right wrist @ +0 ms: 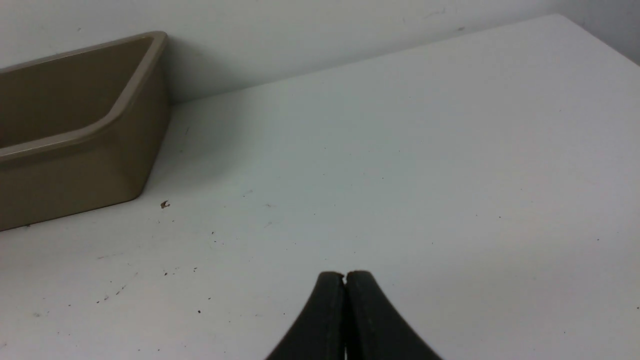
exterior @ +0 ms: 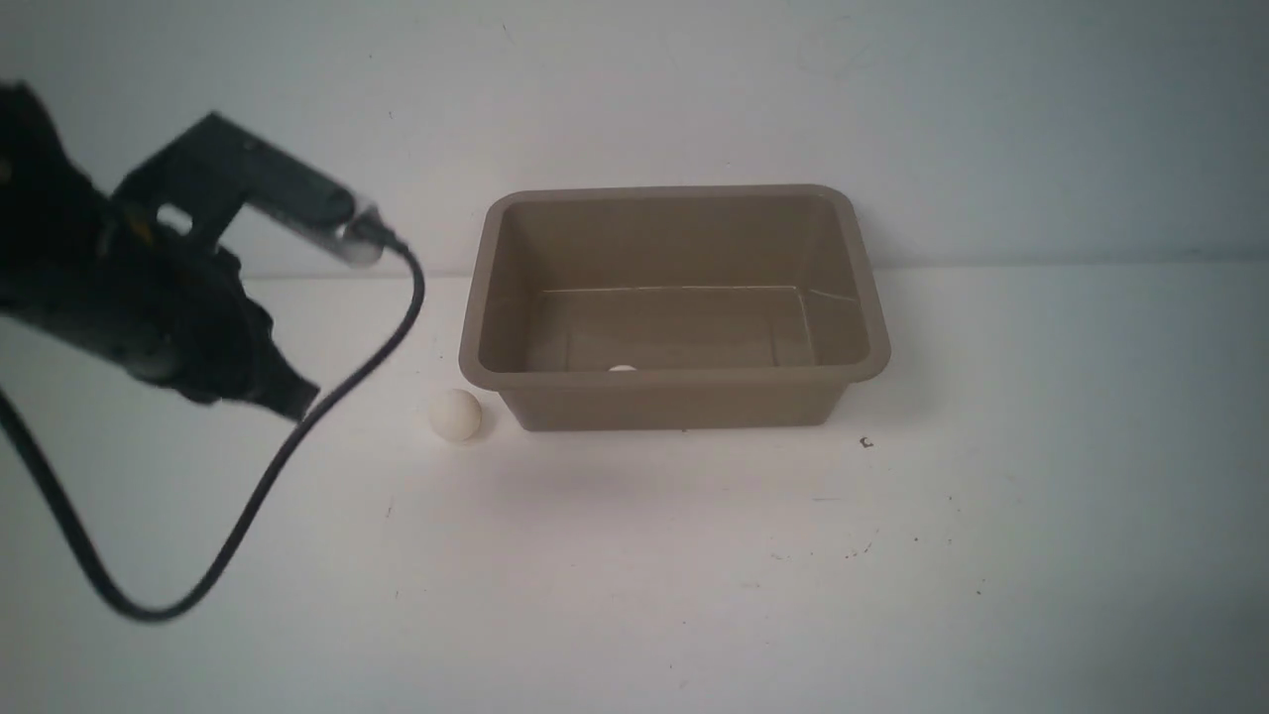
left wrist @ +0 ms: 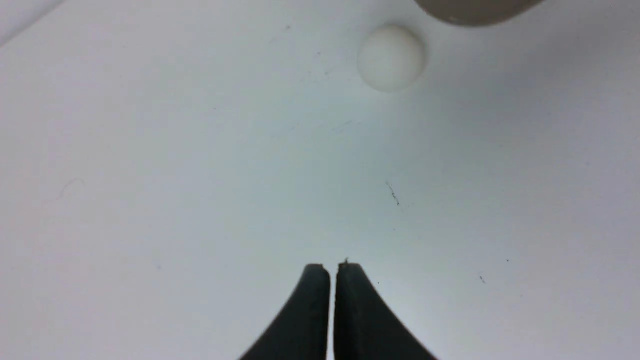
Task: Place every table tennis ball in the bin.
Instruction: Use the left arm to clamp the table tennis ball closest to it
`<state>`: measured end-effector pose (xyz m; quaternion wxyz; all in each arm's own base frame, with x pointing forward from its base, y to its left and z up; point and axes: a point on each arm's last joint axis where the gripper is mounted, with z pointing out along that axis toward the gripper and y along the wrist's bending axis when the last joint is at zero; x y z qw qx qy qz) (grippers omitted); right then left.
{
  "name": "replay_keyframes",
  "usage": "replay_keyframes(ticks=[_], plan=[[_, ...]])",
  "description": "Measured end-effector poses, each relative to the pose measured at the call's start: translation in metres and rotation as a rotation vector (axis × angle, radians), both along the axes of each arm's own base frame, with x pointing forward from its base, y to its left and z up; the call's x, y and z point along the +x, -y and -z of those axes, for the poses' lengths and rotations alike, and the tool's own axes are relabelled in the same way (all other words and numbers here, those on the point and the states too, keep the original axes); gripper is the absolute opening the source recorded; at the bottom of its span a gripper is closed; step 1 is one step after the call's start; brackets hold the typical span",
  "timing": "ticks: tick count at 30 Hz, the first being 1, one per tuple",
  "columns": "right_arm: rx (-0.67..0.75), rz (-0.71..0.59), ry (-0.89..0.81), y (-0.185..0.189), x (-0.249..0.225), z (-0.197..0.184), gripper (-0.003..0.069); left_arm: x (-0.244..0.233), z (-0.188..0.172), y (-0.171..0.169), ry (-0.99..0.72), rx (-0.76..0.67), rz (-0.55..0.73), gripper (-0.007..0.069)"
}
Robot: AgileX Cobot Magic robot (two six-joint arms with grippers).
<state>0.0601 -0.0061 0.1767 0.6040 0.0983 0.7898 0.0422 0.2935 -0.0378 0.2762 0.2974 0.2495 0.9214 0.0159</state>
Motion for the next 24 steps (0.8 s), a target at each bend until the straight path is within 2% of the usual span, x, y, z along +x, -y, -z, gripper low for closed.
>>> replay_keyframes(ticks=[2,8,15,18,24], plan=[[0.000,0.000,0.000,0.000,0.000,0.000,-0.0015,-0.006,0.027,-0.003,0.045,-0.015,0.010,-0.0001],[0.000,0.000,-0.001,0.000,0.000,0.000,-0.0015,0.003,0.060,-0.001,0.131,-0.074,-0.019,-0.0001],[0.000,0.000,-0.001,0.000,0.000,0.000,-0.0015,0.026,0.090,0.009,0.026,-0.187,-0.043,0.0005],[0.000,0.000,-0.001,0.000,0.000,0.000,-0.0015,0.038,0.091,0.014,0.018,-0.236,-0.032,0.0031],[0.000,0.000,-0.001,0.000,0.000,0.000,-0.0015,0.061,0.088,0.020,0.045,-0.284,-0.019,0.0142]])
